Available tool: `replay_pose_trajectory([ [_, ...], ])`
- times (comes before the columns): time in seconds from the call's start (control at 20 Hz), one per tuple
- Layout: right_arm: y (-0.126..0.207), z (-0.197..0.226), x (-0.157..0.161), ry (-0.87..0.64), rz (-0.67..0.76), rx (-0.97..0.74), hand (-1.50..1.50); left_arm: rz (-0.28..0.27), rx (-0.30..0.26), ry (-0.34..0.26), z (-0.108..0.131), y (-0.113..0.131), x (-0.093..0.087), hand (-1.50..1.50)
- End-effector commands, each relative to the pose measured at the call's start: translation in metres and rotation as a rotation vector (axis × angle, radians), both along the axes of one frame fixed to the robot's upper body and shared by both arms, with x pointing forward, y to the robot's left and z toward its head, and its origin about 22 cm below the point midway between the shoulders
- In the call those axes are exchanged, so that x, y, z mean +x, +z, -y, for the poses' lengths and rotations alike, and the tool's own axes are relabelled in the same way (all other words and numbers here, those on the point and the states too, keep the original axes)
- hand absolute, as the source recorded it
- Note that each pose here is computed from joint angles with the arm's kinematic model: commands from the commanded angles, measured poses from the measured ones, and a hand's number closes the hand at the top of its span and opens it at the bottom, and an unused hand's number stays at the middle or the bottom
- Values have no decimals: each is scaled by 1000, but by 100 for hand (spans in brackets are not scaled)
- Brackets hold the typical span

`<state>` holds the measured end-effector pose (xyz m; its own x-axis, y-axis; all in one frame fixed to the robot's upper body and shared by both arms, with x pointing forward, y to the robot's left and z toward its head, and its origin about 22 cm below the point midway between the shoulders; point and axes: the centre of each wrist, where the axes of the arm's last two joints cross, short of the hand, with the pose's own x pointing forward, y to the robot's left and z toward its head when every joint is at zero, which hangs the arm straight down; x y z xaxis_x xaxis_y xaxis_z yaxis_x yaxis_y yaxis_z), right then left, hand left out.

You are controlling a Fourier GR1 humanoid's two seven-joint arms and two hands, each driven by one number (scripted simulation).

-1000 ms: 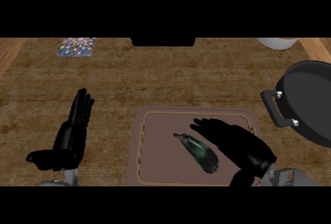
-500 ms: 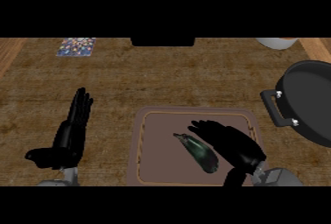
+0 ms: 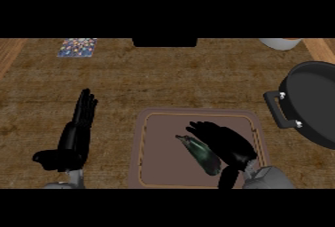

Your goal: Pick the eggplant from the tray and place it in the pot

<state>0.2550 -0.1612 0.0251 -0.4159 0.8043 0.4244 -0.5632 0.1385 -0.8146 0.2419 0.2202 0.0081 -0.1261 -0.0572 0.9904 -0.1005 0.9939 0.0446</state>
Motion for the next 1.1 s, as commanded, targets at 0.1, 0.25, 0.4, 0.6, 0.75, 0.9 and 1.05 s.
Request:
replay_pose_trajectory([
  [0.1,-8,-16,-6,51,165,41,150,-10,-9,-6,-8,13,6,0],
  [0.25,-4,-9,-7,26,219,93,150,10,-4,0,9,-1,3,0],
  [0.4,-18,-15,14,38,213,86,150,37,0,-3,-2,8,-5,0],
  [0.6,-20,-13,-14,38,231,115,150,-12,-12,-7,-11,2,-6,0],
  [0.75,-15,-8,7,8,312,124,150,-5,-22,-10,-4,-2,0,0],
  [0.9,4,-4,16,-155,350,51,150,5,6,-18,9,-8,2,0],
  [1.05,3,-23,33,-384,328,-73,150,16,-5,-8,-2,-7,0,0],
])
